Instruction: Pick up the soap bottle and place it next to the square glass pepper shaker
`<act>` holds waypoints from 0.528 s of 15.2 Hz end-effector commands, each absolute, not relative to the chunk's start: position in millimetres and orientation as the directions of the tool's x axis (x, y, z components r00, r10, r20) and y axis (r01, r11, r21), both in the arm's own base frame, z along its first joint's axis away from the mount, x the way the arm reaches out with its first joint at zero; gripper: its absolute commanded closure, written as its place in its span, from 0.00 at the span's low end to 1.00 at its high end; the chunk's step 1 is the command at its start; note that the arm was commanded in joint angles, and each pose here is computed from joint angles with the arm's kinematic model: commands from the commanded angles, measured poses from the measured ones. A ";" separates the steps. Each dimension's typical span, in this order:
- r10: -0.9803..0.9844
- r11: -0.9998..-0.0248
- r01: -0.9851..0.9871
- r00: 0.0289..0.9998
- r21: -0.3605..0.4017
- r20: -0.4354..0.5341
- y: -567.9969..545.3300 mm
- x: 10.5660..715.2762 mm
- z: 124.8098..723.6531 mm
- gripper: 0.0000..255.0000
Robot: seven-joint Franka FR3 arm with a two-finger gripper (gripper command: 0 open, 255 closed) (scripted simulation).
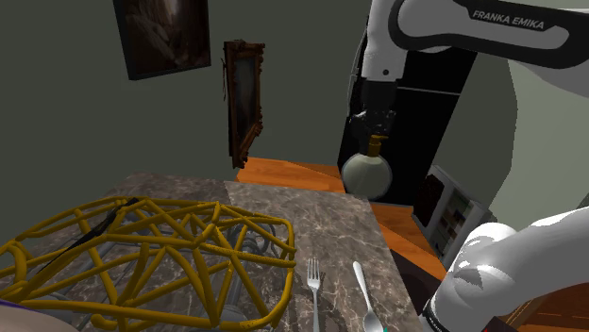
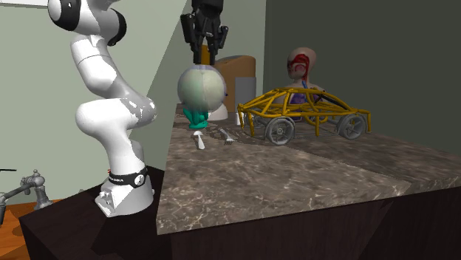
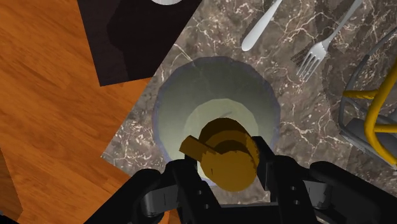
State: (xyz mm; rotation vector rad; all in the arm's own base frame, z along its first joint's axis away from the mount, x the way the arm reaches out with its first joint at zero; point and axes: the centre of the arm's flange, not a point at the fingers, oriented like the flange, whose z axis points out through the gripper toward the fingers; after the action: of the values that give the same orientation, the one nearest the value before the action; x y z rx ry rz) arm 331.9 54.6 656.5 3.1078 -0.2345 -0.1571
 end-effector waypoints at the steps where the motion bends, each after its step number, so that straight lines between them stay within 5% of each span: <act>1: -0.151 -0.988 -0.149 0.984 0.028 -0.099 54.6 332.7 668.1 1.00; 8: -0.151 -0.988 -0.149 0.984 0.028 -0.099 54.6 332.7 705.1 1.00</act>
State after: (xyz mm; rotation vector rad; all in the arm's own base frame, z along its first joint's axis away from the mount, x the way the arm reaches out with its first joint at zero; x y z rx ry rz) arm 332.5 54.1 699.1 3.1078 -0.2345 -0.1573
